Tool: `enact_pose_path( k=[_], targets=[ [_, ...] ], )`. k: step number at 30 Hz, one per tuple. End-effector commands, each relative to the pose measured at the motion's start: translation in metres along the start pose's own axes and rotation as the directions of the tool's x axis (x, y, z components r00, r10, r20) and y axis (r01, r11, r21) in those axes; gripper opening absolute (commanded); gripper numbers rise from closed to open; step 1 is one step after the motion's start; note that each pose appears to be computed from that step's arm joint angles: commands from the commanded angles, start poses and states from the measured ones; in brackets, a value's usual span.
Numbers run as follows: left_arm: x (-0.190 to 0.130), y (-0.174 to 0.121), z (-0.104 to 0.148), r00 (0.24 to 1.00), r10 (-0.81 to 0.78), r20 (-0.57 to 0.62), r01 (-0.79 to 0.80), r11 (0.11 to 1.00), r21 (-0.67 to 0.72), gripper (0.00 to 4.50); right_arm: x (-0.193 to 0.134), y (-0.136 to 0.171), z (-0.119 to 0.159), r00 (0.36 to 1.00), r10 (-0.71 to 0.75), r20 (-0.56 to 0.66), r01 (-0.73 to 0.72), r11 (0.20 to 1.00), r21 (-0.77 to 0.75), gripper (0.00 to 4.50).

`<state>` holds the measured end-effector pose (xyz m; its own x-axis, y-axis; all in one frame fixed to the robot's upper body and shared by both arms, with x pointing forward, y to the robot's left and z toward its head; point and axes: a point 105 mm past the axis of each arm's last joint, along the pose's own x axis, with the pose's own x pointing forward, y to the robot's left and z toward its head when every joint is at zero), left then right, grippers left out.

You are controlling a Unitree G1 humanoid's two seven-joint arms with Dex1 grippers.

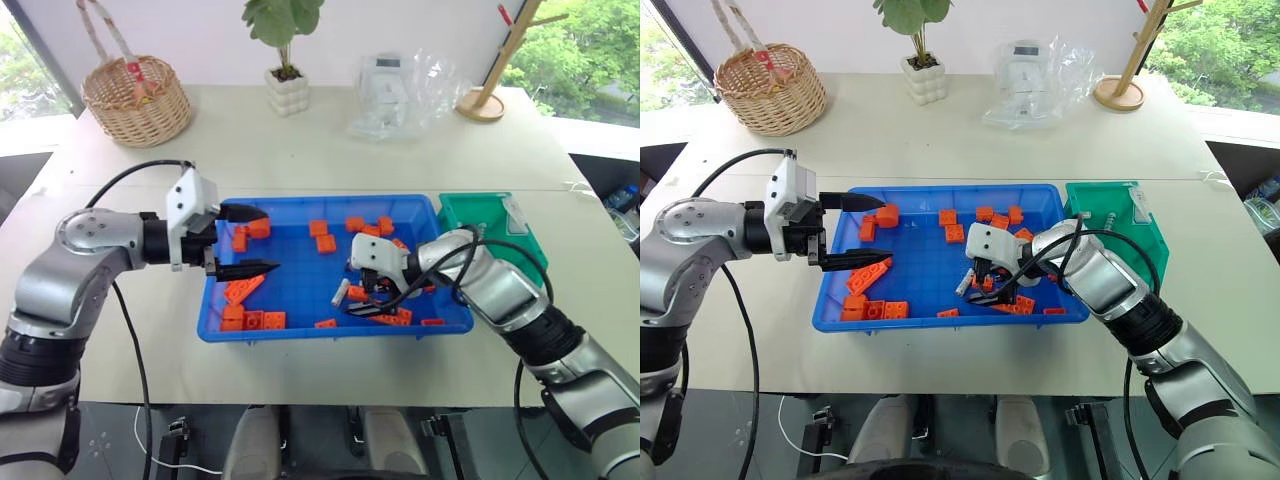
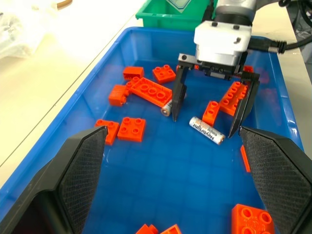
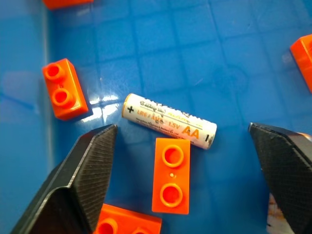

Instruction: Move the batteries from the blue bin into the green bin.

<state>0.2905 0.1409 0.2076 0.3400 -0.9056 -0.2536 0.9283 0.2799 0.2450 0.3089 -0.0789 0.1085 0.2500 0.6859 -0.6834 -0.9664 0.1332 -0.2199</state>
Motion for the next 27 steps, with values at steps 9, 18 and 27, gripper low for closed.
enact_pose_path(
  k=[9,18,27],
  targets=[
    [-0.002,0.005,0.011,0.999,0.016,0.029,-0.017,0.998,0.055,4.50,0.011,0.000,0.004,1.000,0.011,0.015,-0.010,0.999,-0.048,1.08],
    [-0.001,0.005,0.011,0.999,0.016,0.031,-0.018,0.998,0.059,4.50,-0.001,-0.006,0.013,0.998,-0.016,0.058,0.017,1.000,-0.024,0.08],
    [0.004,0.007,0.009,0.999,0.003,0.038,-0.005,0.998,0.068,4.50,-0.041,-0.023,0.035,0.996,-0.060,0.061,0.066,0.993,-0.101,2.41]
  ],
)
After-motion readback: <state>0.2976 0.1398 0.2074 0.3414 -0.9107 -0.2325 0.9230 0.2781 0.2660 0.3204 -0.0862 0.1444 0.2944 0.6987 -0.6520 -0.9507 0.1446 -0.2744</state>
